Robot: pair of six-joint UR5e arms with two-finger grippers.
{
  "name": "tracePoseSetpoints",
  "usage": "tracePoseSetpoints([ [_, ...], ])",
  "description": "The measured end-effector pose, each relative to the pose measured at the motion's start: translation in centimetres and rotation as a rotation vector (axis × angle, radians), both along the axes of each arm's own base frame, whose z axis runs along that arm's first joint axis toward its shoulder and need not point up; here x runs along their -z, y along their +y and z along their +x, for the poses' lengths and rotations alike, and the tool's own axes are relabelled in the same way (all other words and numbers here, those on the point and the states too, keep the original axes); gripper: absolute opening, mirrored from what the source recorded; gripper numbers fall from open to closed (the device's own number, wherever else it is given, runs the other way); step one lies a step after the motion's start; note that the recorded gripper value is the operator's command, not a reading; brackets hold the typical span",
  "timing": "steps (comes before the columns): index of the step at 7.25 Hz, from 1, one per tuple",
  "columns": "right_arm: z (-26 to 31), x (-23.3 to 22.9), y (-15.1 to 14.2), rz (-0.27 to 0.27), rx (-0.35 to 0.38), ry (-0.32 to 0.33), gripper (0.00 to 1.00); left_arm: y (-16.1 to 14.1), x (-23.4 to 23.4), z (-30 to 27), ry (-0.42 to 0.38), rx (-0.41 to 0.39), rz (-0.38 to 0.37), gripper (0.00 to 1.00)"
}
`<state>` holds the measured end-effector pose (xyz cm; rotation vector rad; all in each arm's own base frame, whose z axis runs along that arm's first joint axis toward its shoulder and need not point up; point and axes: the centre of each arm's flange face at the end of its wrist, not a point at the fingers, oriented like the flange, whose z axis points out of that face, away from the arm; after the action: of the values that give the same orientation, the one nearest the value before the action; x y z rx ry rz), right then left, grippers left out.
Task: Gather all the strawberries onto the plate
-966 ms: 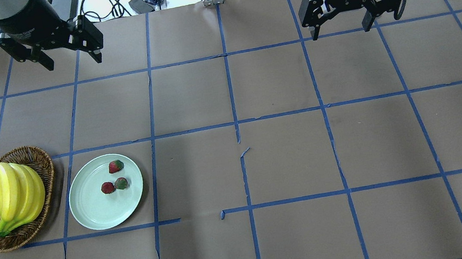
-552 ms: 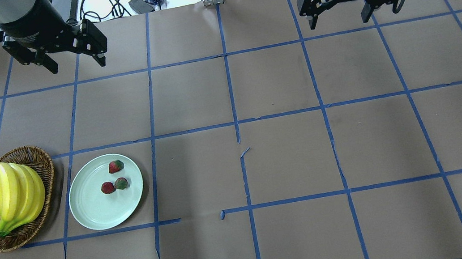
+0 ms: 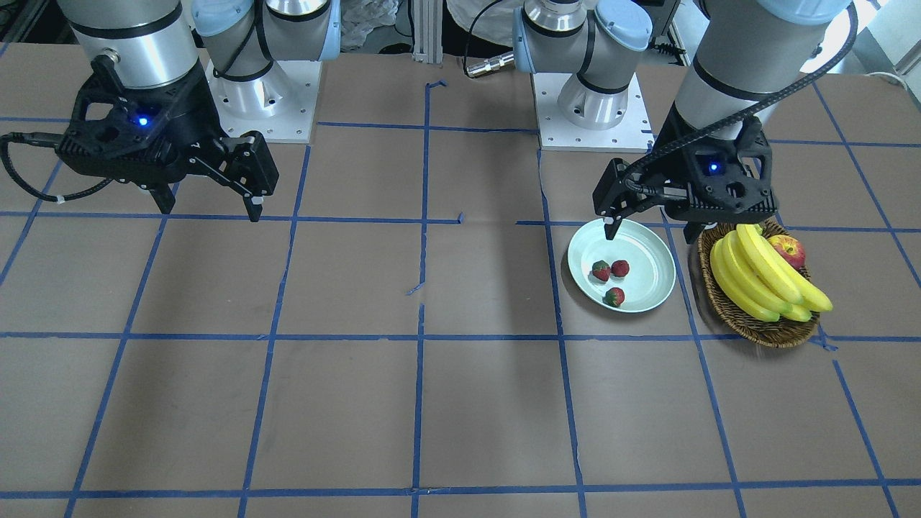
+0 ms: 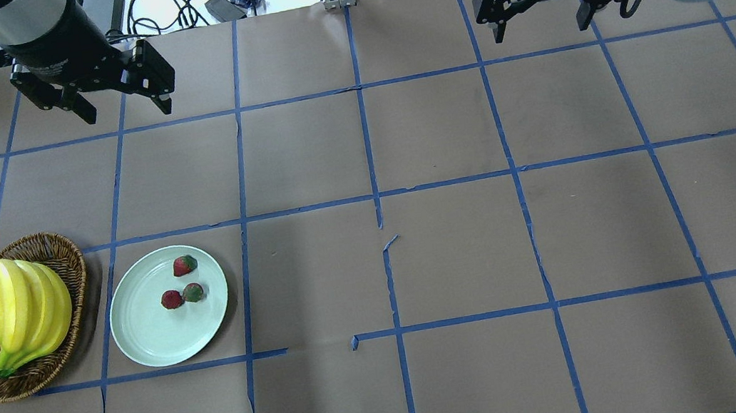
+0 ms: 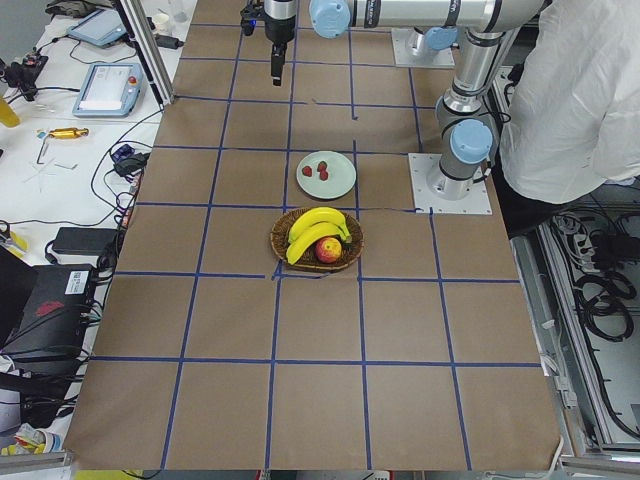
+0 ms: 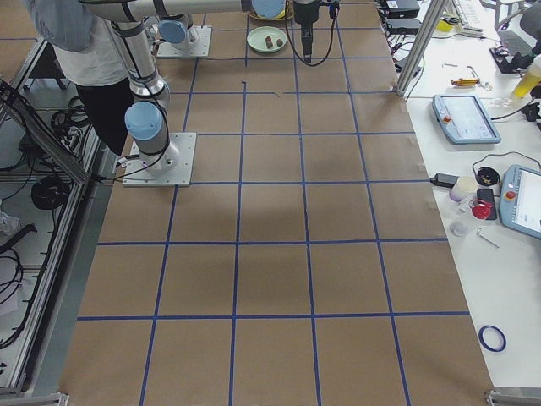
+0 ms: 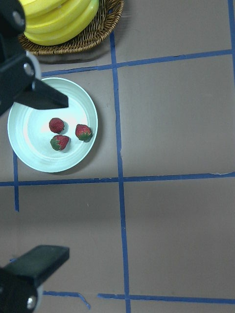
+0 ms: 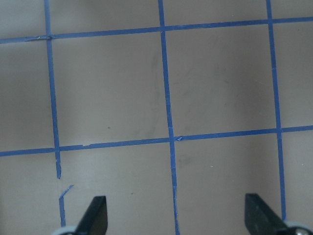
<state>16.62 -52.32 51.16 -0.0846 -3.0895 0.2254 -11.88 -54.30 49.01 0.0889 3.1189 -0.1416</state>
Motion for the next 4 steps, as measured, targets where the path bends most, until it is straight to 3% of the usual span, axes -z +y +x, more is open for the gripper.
tracePoseSetpoints([
  [2,1.35,0.73,0.18,0.022,-0.065,0.011,1.00,0.35,0.22,-0.54,-0.001,0.058,0.007,1.00],
  [4,1.56,1.26,0.07,0.038,-0.138,0.013,1.00,0.59,0.60,-0.94,0.001,0.062,0.014,1.00],
])
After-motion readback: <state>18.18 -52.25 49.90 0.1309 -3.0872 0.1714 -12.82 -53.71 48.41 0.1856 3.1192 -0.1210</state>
